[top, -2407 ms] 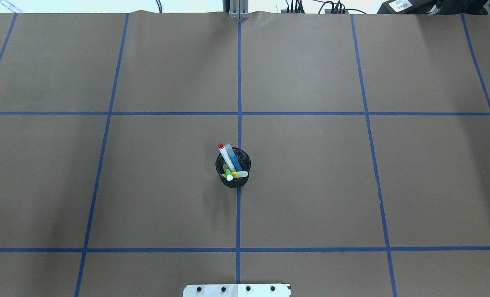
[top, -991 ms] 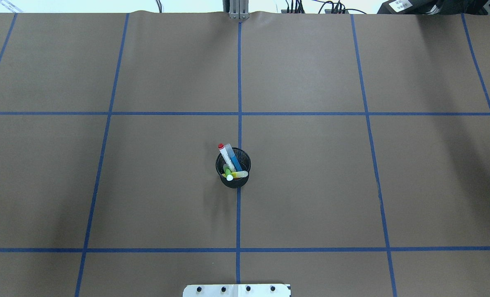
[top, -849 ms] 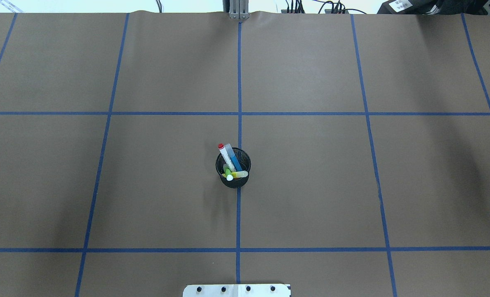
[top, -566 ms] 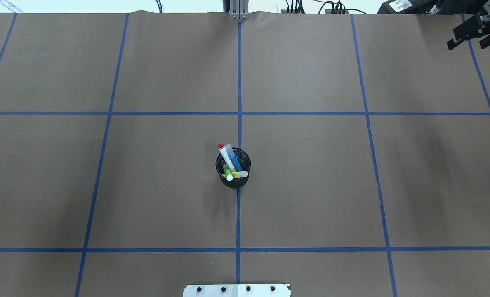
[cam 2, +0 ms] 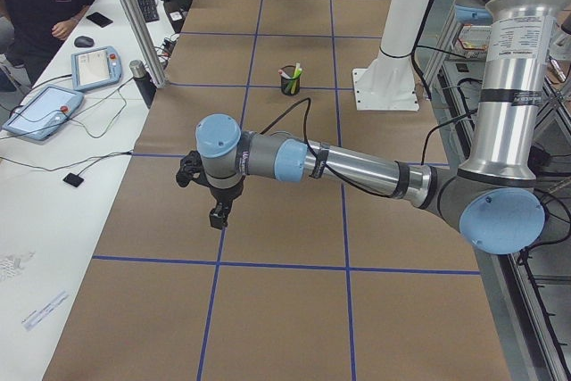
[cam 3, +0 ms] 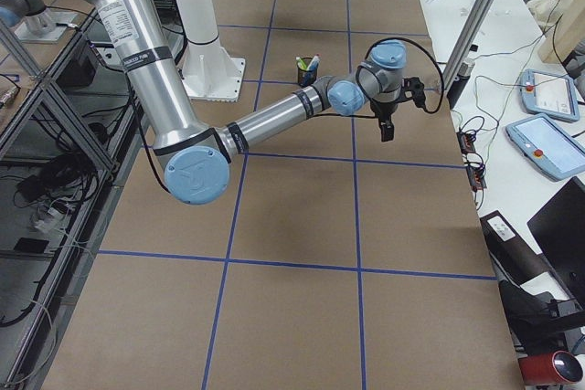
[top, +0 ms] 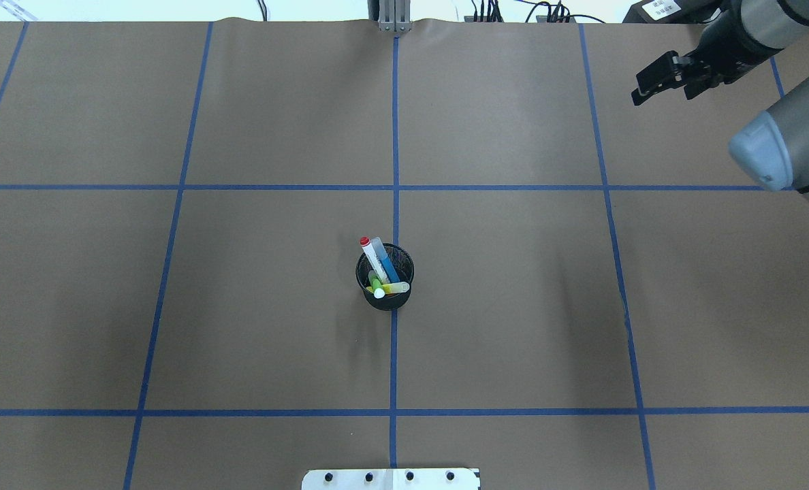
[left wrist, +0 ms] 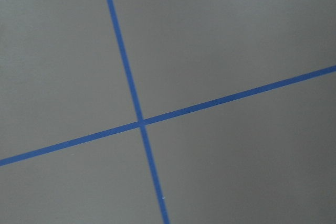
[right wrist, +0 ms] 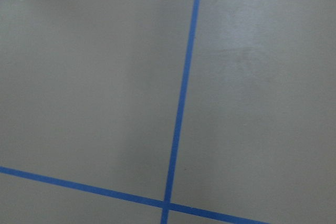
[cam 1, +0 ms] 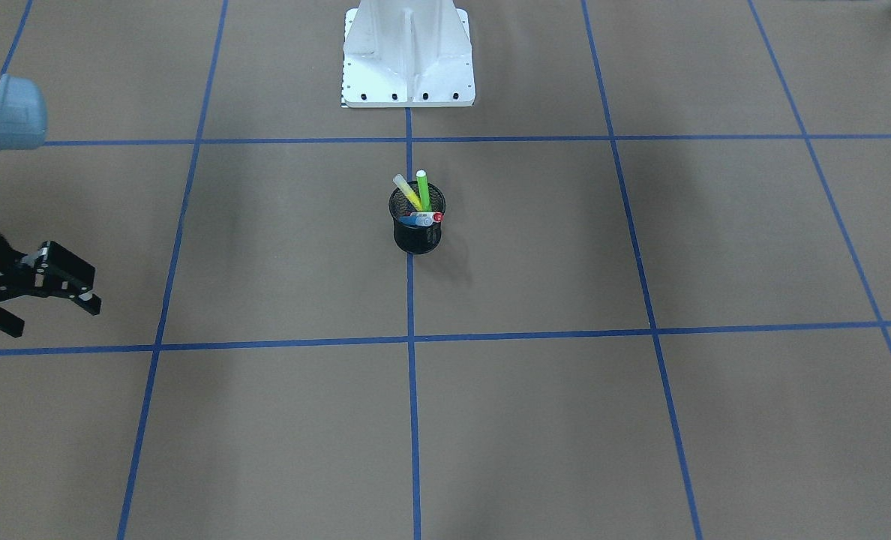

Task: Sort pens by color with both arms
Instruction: 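Move the right gripper toward the black mesh pen cup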

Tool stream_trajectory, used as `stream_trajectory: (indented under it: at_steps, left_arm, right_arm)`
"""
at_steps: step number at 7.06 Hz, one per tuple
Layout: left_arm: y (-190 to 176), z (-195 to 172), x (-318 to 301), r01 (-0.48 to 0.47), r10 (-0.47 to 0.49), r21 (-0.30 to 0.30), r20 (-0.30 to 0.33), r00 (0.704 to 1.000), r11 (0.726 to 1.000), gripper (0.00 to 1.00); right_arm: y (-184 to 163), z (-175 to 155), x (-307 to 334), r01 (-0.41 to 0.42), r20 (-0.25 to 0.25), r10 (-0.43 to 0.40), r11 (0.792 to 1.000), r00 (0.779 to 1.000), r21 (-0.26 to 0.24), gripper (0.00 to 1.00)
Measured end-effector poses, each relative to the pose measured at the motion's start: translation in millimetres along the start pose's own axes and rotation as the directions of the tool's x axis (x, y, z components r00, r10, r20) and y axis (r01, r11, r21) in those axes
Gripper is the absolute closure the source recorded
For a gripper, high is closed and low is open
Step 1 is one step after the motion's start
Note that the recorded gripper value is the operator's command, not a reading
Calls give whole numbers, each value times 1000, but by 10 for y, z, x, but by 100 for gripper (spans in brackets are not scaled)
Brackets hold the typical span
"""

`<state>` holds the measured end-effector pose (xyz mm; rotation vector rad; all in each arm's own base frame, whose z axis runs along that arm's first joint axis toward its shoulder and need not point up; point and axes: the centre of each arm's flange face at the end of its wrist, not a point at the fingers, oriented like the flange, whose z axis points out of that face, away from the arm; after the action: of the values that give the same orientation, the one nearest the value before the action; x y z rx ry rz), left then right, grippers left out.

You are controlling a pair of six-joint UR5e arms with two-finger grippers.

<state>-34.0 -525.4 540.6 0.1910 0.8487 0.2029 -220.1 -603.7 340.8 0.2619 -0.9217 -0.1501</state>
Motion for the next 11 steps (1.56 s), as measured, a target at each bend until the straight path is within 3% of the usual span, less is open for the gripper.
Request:
stream_trajectory:
  at_steps: [3, 5, 6, 8, 9, 11]
  left_arm:
    - [-65, 146, 291, 43, -45, -26, -47, 998, 999, 1]
    - [-39, 171, 306, 56, -58, -32, -64, 996, 998, 1]
    - [-41, 170, 321, 63, -65, -32, -67, 996, 997, 1]
    - [-45, 141, 373, 62, -64, -27, -69, 996, 998, 1]
    - [-43, 126, 409, 57, -59, -24, -70, 996, 998, 1]
    - [-28, 127, 487, 50, -52, -25, -74, 996, 998, 1]
  right_arm:
    - [-255, 50, -1153, 22, 7, -21, 997, 1000, -78, 2]
    - [-433, 5, -1655, -87, -10, 87, 991, 996, -101, 2]
    - [-517, 33, -1877, -181, -27, 179, 979, 983, -95, 1]
    - [-552, 130, -2244, -363, -70, 359, 931, 931, -49, 1]
    - [-512, 216, -2389, -397, -87, 393, 917, 915, -27, 1]
    - [-374, 462, -2744, -341, -120, 339, 940, 933, 4, 1]
